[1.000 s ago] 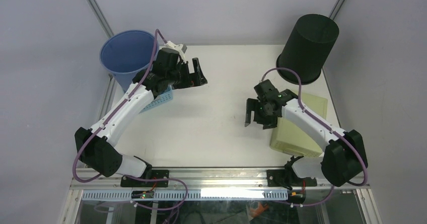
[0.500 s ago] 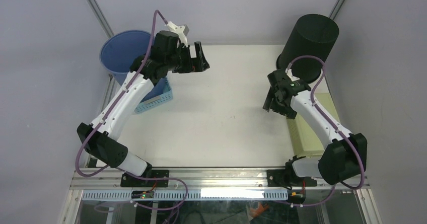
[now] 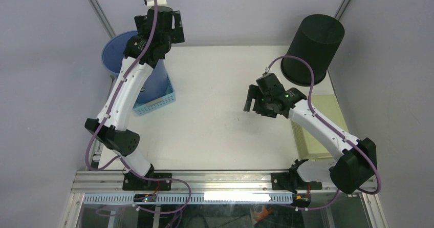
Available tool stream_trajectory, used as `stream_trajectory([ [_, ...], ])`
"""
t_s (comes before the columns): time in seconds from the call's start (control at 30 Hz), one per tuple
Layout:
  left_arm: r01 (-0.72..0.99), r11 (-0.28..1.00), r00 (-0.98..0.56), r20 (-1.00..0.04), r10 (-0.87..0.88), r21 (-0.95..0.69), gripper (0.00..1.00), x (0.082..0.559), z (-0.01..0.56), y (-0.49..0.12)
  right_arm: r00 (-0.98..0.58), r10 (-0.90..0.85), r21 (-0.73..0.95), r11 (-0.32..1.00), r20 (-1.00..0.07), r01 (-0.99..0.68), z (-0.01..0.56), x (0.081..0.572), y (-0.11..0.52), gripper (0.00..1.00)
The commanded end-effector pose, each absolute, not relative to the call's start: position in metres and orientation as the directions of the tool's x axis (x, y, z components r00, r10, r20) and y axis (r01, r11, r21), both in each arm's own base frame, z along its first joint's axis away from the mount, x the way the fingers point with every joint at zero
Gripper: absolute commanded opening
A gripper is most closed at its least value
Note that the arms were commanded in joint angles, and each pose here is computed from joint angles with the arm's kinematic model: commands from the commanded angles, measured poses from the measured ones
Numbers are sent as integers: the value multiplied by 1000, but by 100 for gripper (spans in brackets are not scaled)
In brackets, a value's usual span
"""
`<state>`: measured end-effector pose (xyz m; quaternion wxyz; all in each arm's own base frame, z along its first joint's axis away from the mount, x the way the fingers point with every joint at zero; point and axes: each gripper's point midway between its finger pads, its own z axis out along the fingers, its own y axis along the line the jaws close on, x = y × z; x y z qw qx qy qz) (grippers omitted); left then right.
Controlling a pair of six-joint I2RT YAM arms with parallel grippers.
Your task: Turn the large container upside down
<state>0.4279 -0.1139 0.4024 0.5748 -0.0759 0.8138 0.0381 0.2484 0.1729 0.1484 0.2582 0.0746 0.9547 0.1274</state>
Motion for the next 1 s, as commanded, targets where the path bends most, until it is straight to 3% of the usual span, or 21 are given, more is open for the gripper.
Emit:
stream_trajectory([
  [0.0,-353,928,-396,-918,-29,123,99,450,374,-52,-835,238,347,936,-496,61,160,253,182,83],
  [0.17,-339,928,-509,-860,-41,156,96,461,325,-39,-834,248,352,933,-492,70,155,249,180,83],
  [0.27,-329,932,-556,-829,-62,151,85,464,302,-36,-837,246,351,934,-489,70,153,249,180,83],
  [0.37,-318,936,-569,-820,-63,149,65,462,298,-37,-840,240,345,936,-486,68,154,250,181,83],
  [0.53,-243,966,-553,-831,-63,88,19,457,315,-51,-838,240,357,932,-490,58,157,254,186,83],
  [0.63,-210,976,-535,-842,-71,52,0,450,330,-57,-845,240,372,927,-479,52,157,256,192,83],
  [0.77,-151,988,-499,-866,-37,45,0,436,355,-76,-851,244,391,919,-465,50,156,259,199,83],
  [0.97,-80,984,-410,-905,115,161,0,413,396,-121,-864,251,460,888,-437,25,158,261,220,83],
])
